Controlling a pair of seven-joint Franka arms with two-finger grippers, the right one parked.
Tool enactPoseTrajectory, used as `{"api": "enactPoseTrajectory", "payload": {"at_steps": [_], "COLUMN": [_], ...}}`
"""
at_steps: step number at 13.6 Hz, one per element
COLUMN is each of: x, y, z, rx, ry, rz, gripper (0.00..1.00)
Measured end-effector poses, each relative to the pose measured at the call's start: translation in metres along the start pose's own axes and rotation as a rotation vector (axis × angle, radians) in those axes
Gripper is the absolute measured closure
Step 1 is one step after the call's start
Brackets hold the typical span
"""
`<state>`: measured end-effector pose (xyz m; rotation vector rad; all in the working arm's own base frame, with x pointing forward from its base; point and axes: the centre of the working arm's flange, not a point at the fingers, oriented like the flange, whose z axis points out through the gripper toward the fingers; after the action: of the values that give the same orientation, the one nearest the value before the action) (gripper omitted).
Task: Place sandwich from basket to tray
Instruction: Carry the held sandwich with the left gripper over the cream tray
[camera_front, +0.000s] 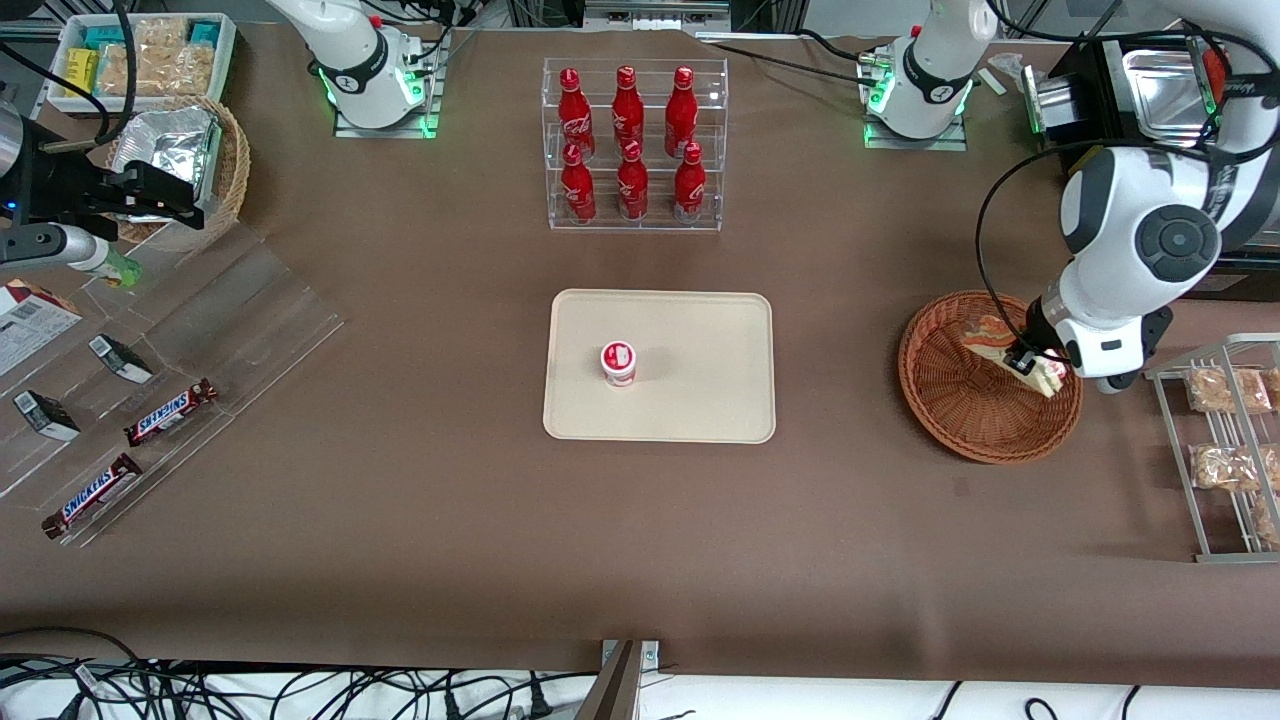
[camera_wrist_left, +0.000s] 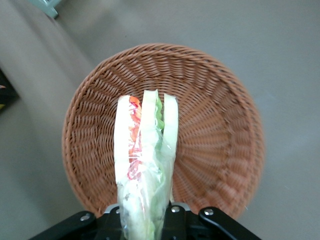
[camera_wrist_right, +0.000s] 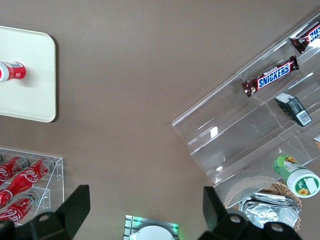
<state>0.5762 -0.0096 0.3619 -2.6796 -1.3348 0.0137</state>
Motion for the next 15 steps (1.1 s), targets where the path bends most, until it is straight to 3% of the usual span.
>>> {"api": "enactPoseTrajectory", "payload": {"at_steps": [3, 5, 7, 10, 12, 15], "x": [-0.019, -0.042, -0.074, -0.134, -0.174, -0.23], "y": [0.025, 0.045, 0.069, 0.102, 0.122, 0.147], "z": [-0.065, -0.103, -0.126, -0.132, -0.131, -0.118], "rx": [0.037, 0.042, 0.019, -0.015, -0.06, -0.1], "ry": [-0.011, -0.018, -0.021, -0.033, -0.037, -0.056], "rz": [0.092, 0.172, 0.272, 0.54, 0.686, 0.815], "gripper": [0.84, 0.84, 0.84, 0.84, 0.84, 0.84]}}
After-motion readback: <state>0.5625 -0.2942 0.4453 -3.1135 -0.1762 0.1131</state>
